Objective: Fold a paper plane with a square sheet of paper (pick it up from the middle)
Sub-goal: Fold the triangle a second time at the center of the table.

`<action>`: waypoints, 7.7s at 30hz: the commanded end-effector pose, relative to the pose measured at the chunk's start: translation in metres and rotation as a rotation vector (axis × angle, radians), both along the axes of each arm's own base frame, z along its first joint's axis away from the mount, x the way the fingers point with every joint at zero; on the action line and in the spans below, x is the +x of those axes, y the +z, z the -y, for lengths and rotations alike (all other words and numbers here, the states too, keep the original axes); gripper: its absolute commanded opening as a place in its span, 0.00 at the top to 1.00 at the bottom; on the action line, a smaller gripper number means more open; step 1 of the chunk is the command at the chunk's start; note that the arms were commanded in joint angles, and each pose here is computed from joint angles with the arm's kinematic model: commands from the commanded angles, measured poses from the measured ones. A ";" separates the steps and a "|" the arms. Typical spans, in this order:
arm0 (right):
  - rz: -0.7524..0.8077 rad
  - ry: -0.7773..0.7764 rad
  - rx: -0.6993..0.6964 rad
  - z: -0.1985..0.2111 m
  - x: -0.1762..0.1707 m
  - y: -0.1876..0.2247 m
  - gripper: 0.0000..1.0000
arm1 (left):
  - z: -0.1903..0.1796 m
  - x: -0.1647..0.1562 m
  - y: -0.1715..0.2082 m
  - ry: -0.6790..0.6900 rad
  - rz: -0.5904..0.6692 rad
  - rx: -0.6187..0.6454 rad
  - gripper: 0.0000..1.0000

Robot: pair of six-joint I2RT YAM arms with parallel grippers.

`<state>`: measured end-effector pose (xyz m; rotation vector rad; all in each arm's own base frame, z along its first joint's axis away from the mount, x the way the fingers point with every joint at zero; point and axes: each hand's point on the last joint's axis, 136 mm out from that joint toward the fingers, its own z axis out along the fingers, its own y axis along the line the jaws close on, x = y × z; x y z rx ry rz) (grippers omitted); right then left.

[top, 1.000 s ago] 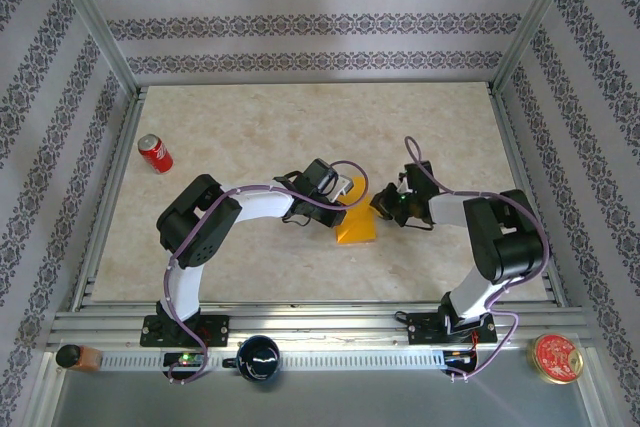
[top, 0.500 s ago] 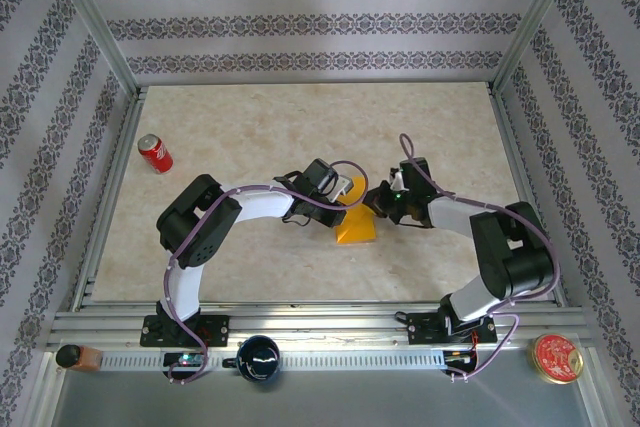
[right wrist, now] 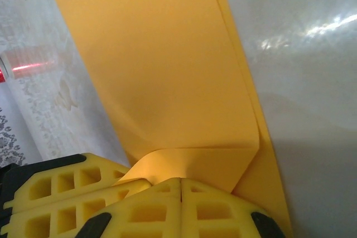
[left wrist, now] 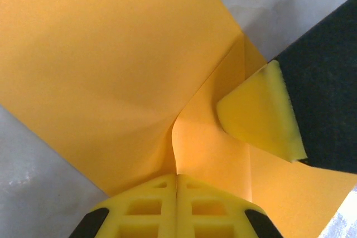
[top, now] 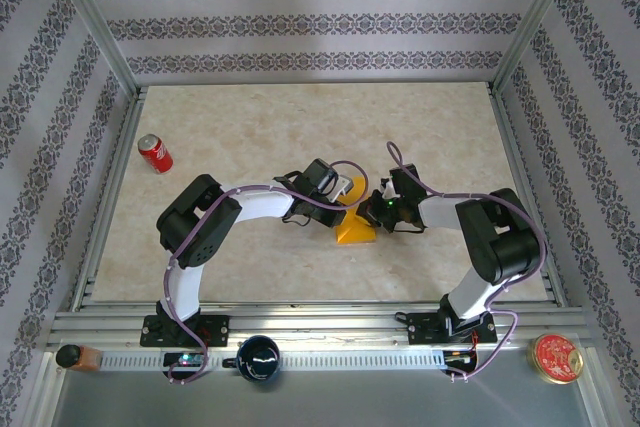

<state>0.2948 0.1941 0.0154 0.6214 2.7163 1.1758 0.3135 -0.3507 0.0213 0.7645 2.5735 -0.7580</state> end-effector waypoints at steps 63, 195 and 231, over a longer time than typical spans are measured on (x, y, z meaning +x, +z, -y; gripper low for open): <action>-0.100 -0.049 -0.095 0.021 -0.019 -0.034 0.99 | 0.024 -0.055 0.001 0.085 -0.355 -0.058 0.92; -0.039 0.022 -0.093 0.023 0.001 -0.019 1.00 | -0.022 -0.060 -0.019 0.182 -0.239 0.027 0.99; -0.108 -0.024 -0.109 0.031 -0.015 -0.034 1.00 | 0.046 -0.015 -0.003 0.416 -0.285 -0.213 0.95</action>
